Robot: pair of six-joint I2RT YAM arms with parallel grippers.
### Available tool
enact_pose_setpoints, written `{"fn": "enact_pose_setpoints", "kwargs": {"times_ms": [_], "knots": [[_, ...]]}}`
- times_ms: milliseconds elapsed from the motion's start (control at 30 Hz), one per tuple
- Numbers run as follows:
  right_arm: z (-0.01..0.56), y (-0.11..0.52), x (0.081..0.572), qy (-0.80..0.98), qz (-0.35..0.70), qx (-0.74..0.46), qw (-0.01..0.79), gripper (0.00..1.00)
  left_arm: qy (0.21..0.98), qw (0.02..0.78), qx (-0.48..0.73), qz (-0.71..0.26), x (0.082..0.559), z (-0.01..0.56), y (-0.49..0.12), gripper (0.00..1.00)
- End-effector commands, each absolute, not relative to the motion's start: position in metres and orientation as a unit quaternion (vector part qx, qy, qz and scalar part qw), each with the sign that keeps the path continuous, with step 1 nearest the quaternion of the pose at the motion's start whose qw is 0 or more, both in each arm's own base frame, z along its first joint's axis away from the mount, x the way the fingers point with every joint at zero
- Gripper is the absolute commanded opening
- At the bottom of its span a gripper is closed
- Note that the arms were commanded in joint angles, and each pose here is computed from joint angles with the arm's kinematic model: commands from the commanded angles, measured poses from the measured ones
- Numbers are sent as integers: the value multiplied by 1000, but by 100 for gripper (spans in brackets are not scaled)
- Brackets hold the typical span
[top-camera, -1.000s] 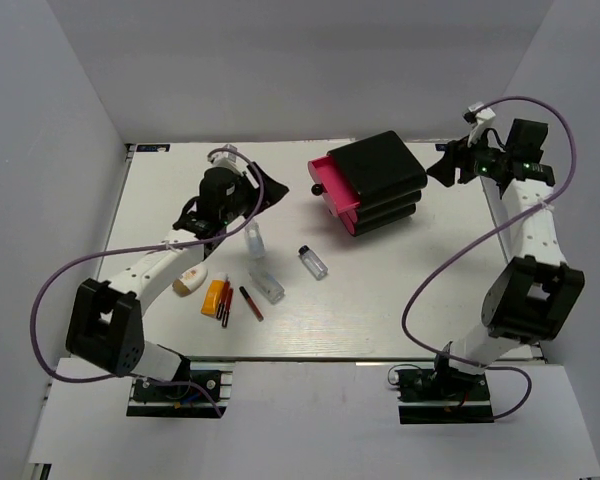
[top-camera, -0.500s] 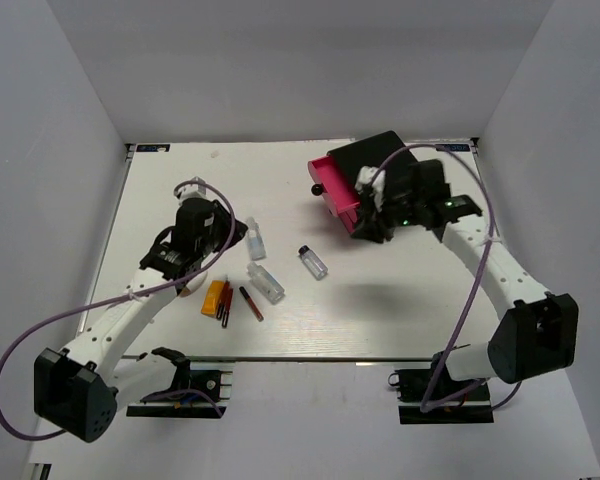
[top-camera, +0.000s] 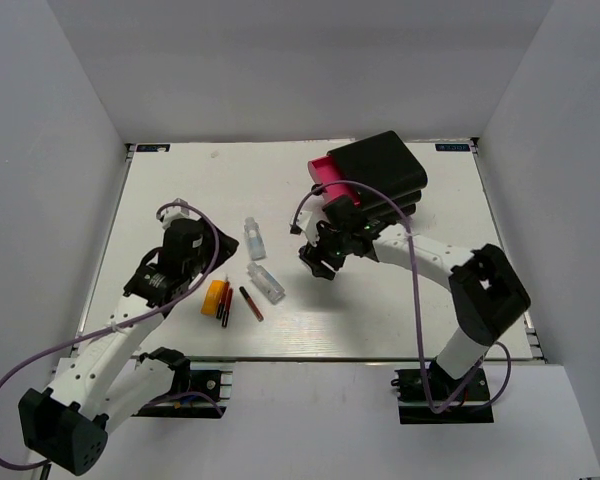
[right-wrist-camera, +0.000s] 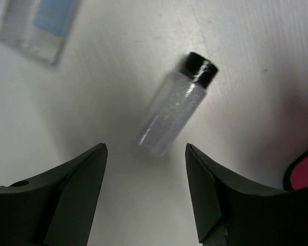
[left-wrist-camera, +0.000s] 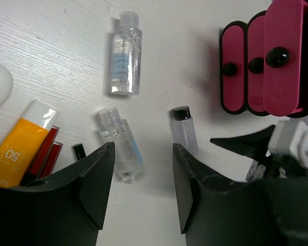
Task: Organize the makeup
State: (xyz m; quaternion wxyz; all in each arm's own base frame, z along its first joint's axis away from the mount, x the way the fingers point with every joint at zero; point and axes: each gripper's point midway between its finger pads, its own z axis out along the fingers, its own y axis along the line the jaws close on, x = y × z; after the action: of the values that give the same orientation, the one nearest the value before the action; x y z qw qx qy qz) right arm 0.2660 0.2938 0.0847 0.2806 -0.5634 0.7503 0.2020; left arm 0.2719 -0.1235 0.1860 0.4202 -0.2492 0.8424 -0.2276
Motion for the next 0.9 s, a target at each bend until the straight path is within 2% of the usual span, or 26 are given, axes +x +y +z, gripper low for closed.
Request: {"fn": "enact_pose_setpoints", "kwargs": {"times_ms": [0, 200, 367, 533, 700, 867], "knots": [[98, 304, 311, 780, 137, -510, 336, 69, 844, 412, -266, -217, 265, 178, -116, 60], [84, 311, 318, 794, 117, -498, 328, 76, 846, 409, -267, -214, 266, 173, -117, 63], [71, 316, 314, 805, 129, -493, 305, 76, 849, 403, -261, -218, 269, 169, -122, 64], [61, 320, 315, 818, 131, -479, 291, 73, 852, 399, -260, -218, 272, 167, -124, 71], [42, 317, 313, 828, 125, -476, 270, 65, 854, 395, -256, -223, 272, 164, -127, 72], [34, 315, 307, 830, 131, -478, 256, 48, 853, 394, -257, -226, 271, 164, -128, 72]]}}
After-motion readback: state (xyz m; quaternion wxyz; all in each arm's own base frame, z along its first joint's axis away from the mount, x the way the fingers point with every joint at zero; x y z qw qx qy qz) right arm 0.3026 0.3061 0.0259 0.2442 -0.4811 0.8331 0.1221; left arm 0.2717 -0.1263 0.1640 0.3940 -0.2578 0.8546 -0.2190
